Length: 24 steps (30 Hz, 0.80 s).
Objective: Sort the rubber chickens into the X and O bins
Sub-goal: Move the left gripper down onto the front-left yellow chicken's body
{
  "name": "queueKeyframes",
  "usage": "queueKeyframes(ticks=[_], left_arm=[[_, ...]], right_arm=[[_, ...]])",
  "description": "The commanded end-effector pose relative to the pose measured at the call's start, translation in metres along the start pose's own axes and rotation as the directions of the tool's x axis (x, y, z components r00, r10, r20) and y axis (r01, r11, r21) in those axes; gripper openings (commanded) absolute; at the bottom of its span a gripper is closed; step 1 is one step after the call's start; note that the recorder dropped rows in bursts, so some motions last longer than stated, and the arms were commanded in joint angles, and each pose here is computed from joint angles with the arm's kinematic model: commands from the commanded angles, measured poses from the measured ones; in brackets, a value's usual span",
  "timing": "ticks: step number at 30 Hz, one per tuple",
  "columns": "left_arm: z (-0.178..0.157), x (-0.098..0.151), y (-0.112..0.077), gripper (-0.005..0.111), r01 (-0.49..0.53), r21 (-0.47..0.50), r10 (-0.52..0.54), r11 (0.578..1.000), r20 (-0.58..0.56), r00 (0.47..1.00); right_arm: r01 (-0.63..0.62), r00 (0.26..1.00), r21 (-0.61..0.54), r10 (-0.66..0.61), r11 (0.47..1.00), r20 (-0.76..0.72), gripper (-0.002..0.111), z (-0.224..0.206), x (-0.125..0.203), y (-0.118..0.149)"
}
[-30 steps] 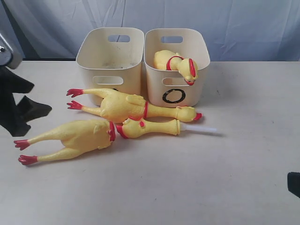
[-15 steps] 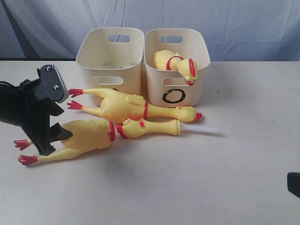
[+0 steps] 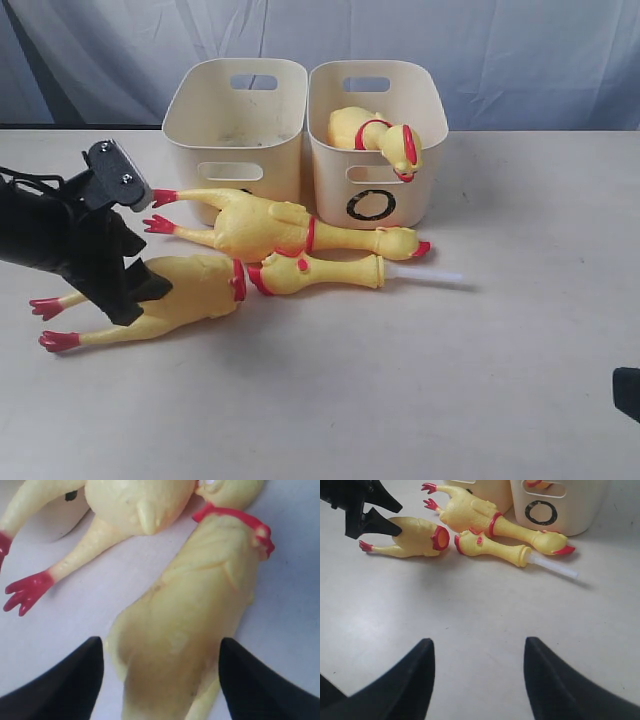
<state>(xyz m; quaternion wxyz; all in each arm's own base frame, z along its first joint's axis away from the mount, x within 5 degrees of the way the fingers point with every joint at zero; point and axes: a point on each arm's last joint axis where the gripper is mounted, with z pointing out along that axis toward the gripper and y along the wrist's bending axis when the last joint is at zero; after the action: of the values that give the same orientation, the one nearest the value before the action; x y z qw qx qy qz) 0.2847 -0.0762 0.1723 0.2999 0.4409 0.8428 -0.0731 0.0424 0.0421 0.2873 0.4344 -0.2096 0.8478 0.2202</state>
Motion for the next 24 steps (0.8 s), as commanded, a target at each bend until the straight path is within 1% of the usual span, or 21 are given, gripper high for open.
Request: queueKeyframes(ticks=[1,3,5,10,12,20,24], left_arm=[[0.001,-0.003,-0.001,0.063,0.03,0.011,-0.03,0.999,0.012,0.999],[0.001,-0.003,-0.001,0.063,0.029,0.006,-0.029,1.0,0.012,1.0],[0.001,-0.002,-0.001,0.067,0.011,0.004,-0.011,1.0,0.005,1.0],[0.001,-0.002,-0.001,0.093,0.011,0.004,-0.011,1.0,0.005,1.0],[0.001,-0.002,-0.001,0.098,0.011,0.004,-0.011,1.0,0.005,1.0],[0.003,-0.001,-0.002,0.099,-0.008,0.025,0.008,1.0,0.002,1.0],[0.012,0.004,-0.003,0.099,-0.004,0.051,0.005,0.999,-0.023,1.0]], right_arm=[[0.002,1.0,0.0,-0.002,1.0,0.014,0.051,0.0,0.0,0.0],[0.002,1.0,0.0,-0.002,1.0,0.014,0.051,0.0,0.0,0.0],[0.002,1.0,0.0,-0.002,1.0,0.014,0.051,0.0,0.0,0.0],[0.002,1.0,0.0,-0.002,1.0,0.014,0.051,0.0,0.0,0.0],[0.002,1.0,0.0,-0.002,1.0,0.014,0.051,0.0,0.0,0.0],[0.002,1.0,0.0,-0.002,1.0,0.014,0.051,0.0,0.0,0.0],[0.002,1.0,0.0,-0.002,1.0,0.014,0.051,0.0,0.0,0.0]])
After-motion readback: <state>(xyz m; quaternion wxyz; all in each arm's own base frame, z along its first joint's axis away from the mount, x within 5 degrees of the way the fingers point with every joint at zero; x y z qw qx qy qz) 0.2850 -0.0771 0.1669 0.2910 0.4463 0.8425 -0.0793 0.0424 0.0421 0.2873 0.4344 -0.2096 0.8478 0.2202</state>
